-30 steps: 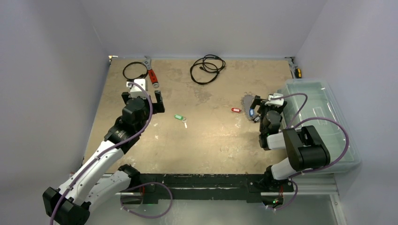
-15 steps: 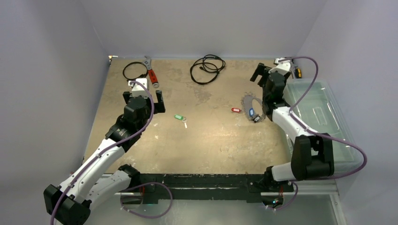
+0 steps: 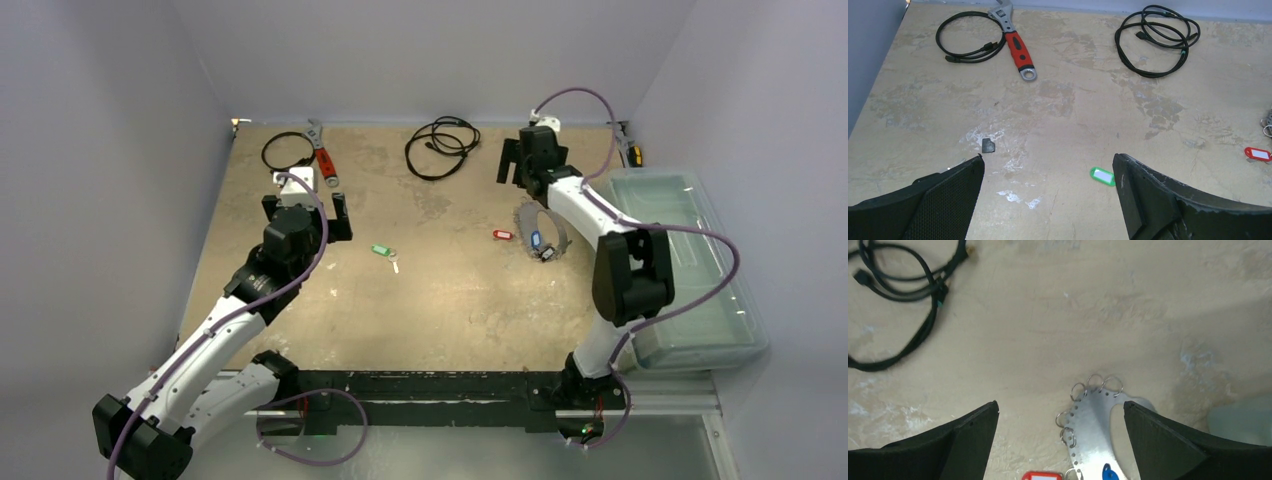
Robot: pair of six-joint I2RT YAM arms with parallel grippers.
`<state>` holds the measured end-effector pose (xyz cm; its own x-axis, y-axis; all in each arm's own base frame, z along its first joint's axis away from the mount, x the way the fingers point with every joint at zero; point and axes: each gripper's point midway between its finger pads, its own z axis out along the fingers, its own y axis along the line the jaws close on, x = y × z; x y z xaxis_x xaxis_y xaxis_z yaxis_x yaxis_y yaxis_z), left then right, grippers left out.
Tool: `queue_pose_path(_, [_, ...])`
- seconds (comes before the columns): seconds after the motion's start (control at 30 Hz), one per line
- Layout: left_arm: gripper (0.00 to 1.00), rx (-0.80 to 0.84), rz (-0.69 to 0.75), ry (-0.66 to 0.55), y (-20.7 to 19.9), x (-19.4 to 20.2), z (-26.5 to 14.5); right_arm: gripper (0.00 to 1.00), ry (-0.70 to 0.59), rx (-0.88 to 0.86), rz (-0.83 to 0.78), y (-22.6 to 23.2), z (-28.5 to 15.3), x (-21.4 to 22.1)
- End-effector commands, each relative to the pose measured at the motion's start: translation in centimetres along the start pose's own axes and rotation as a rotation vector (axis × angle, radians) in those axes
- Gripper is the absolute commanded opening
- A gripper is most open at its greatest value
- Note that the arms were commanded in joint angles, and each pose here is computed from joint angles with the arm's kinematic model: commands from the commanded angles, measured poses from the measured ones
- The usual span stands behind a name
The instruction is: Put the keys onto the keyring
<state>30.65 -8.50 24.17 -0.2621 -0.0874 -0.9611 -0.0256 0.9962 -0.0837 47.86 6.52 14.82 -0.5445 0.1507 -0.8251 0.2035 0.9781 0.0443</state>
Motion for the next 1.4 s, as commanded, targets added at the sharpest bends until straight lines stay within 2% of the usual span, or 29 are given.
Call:
queue_pose_path(0.0, [0.99, 0.029, -0.026, -0.056, -0.5, -2.2, -0.5, 0.98, 0.066, 0.12, -0.031, 0.1, 0.5, 0.6])
queue_pose_path(0.2, [0.99, 0.035, -0.021, -0.053, -0.6, -2.1, -0.5, 0.82, 0.126, 0.163, -0.039, 0.7, 2.8, 2.7])
queue_pose_path(0.33, [0.99, 0.039, -0.018, -0.053, -0.7, -2.1, -0.4, 0.56, 0.11, 0.127, -0.033, 1.4, 3.8, 2.4])
queue_pose_path(0.37, [0.99, 0.04, -0.017, -0.052, -0.7, -2.0, -0.4, 0.53, 0.115, 0.123, -0.037, 1.3, 4.1, 2.5])
queue_pose_path(0.6, [0.99, 0.047, -0.012, -0.049, -0.9, -2.0, -0.4, 0.51, 0.168, 0.057, 0.05, -0.3, 6.1, 3.7])
queue_pose_path(0.93, [0.98, 0.093, 0.01, -0.042, -1.6, -1.7, -0.3, 0.45, 0.205, 0.039, 0.061, -3.0, 7.9, 3.9])
queue_pose_path(1.23, [0.96, 0.126, 0.025, -0.034, -2.2, -1.4, -0.2, 0.4, 0.236, -0.016, 0.021, -3.4, 9.0, 4.5])
queue_pose_path(1.37, [0.96, 0.127, 0.026, -0.032, -2.3, -1.4, -0.1, 0.34, 0.24, -0.021, 0.023, -3.8, 9.1, 4.6])
